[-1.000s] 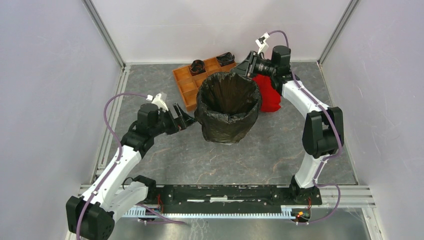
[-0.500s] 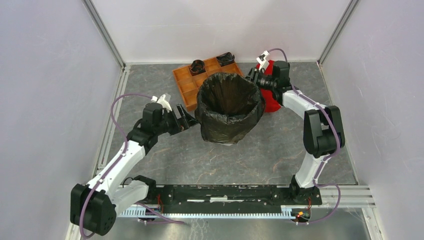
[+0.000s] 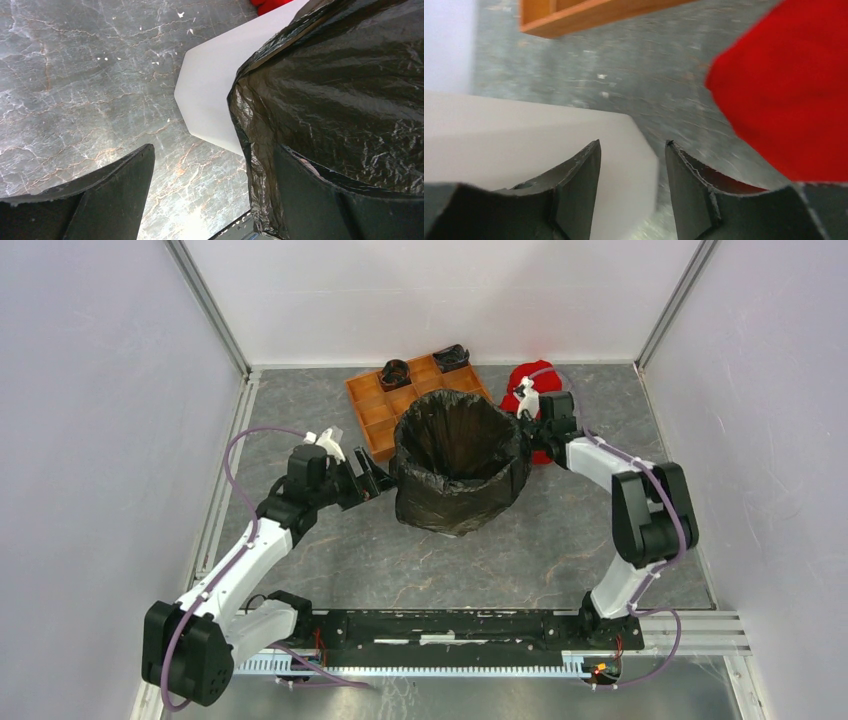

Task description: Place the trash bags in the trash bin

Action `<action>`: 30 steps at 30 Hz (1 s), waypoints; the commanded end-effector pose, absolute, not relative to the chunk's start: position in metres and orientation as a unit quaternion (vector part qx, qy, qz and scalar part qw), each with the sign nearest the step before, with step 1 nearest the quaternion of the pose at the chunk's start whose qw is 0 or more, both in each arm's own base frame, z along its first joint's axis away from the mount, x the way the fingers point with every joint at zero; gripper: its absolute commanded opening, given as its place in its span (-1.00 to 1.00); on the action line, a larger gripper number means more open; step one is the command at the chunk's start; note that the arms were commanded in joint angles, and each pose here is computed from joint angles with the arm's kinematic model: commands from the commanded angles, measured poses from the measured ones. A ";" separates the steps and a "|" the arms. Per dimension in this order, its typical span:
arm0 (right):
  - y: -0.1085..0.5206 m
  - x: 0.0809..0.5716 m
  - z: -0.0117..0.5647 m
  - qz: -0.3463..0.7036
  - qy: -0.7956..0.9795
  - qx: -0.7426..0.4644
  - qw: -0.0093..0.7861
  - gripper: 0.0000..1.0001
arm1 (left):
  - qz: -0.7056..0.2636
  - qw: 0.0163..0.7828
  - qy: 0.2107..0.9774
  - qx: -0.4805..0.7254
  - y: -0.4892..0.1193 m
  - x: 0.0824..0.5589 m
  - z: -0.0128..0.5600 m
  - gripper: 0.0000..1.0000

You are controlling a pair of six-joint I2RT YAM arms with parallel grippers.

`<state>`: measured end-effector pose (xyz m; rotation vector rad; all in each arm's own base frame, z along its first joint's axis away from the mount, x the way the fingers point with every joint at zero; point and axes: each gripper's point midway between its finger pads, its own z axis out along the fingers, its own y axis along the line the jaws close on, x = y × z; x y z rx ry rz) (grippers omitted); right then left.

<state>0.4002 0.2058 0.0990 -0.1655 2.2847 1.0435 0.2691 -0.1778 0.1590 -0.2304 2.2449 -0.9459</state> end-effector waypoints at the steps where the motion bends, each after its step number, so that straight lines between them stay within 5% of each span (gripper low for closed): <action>1: 0.134 0.419 0.150 0.174 0.891 -0.076 0.412 0.24 | -0.346 0.365 0.860 -0.091 -0.169 0.274 0.170 0.86; 6: 0.053 0.408 0.196 0.099 0.874 -0.006 0.476 0.54 | -0.333 0.370 0.863 -0.084 -0.166 0.275 0.173 0.87; 18: 0.117 0.351 0.268 0.408 0.729 -0.059 0.546 0.82 | -0.370 0.357 0.854 -0.077 -0.178 0.273 0.181 0.88; 22: 0.144 0.341 0.244 0.469 0.722 -0.084 0.501 0.65 | -0.395 0.342 0.849 -0.082 -0.186 0.270 0.177 0.88; 25: 0.166 0.339 0.225 0.469 0.733 -0.110 0.481 0.31 | -0.416 0.325 0.845 -0.087 -0.193 0.267 0.171 0.86; 27: 0.168 0.342 0.207 0.465 0.748 -0.090 0.465 -0.16 | -0.425 0.318 0.843 -0.091 -0.196 0.266 0.167 0.84; 30: 0.164 0.342 0.182 0.451 0.765 -0.068 0.454 -0.38 | -0.422 0.313 0.845 -0.096 -0.195 0.266 0.160 0.79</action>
